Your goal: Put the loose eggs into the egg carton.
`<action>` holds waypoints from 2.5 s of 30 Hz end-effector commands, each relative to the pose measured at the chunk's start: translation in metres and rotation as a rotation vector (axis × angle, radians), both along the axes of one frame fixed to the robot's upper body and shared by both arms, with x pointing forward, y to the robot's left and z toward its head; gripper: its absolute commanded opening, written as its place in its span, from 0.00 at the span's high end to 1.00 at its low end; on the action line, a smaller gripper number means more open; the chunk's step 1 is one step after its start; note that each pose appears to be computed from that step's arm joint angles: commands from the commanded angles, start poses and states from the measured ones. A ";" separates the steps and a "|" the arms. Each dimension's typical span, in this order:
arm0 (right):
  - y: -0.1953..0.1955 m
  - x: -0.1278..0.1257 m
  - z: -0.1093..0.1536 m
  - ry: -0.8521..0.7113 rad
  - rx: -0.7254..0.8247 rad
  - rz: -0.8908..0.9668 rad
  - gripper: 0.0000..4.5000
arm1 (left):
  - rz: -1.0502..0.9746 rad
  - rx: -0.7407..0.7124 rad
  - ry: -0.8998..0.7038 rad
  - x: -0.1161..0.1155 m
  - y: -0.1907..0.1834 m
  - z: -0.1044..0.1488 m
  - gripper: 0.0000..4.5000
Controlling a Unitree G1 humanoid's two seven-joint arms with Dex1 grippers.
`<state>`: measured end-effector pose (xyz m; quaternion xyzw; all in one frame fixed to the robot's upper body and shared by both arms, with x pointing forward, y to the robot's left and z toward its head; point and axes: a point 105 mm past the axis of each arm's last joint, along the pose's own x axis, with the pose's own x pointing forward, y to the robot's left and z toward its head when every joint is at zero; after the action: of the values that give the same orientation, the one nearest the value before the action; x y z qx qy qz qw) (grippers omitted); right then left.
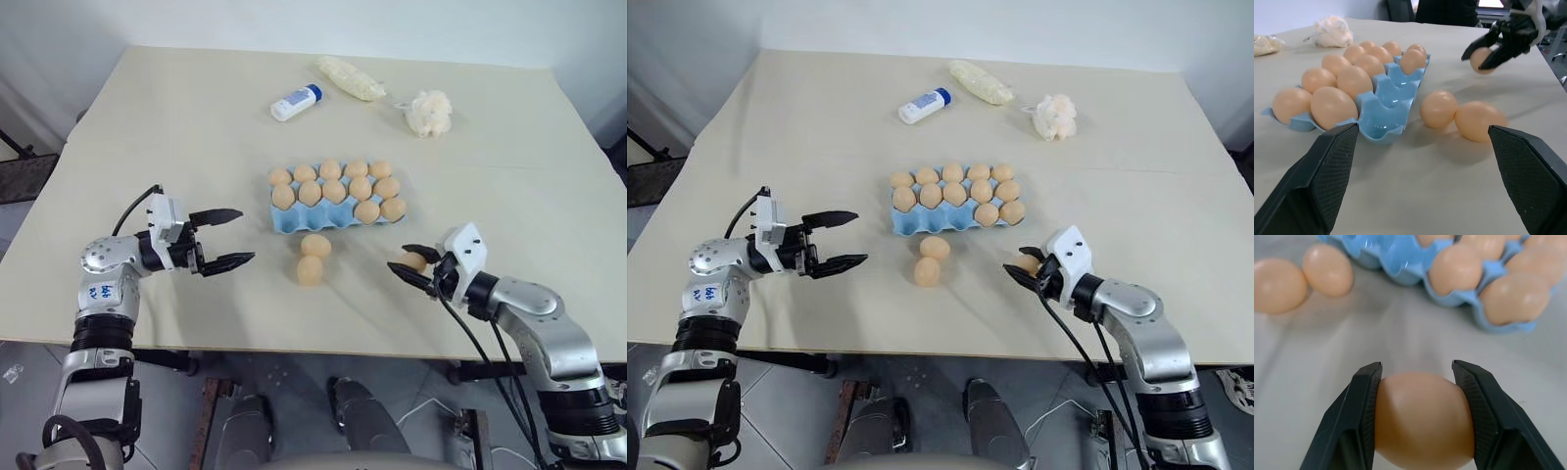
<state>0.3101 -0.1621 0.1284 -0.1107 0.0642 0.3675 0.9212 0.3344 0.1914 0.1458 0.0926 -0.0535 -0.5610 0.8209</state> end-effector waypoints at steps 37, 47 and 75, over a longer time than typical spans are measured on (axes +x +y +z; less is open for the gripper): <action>0.106 0.075 0.061 -0.231 0.131 0.150 0.00 | 0.051 -0.009 -0.077 -0.007 0.009 0.019 0.00; 0.065 0.029 0.076 -0.289 0.112 0.274 0.00 | 0.074 -0.020 -0.080 -0.003 0.008 0.019 0.00; -0.043 -0.028 0.059 -0.135 0.057 0.430 0.00 | 0.607 -0.134 -0.130 -0.052 0.006 0.012 0.00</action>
<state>0.2840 -0.2004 0.1742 -0.1126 -0.0151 0.5513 0.8265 0.2845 0.2024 0.1424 0.0705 -0.0890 -0.3024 0.9464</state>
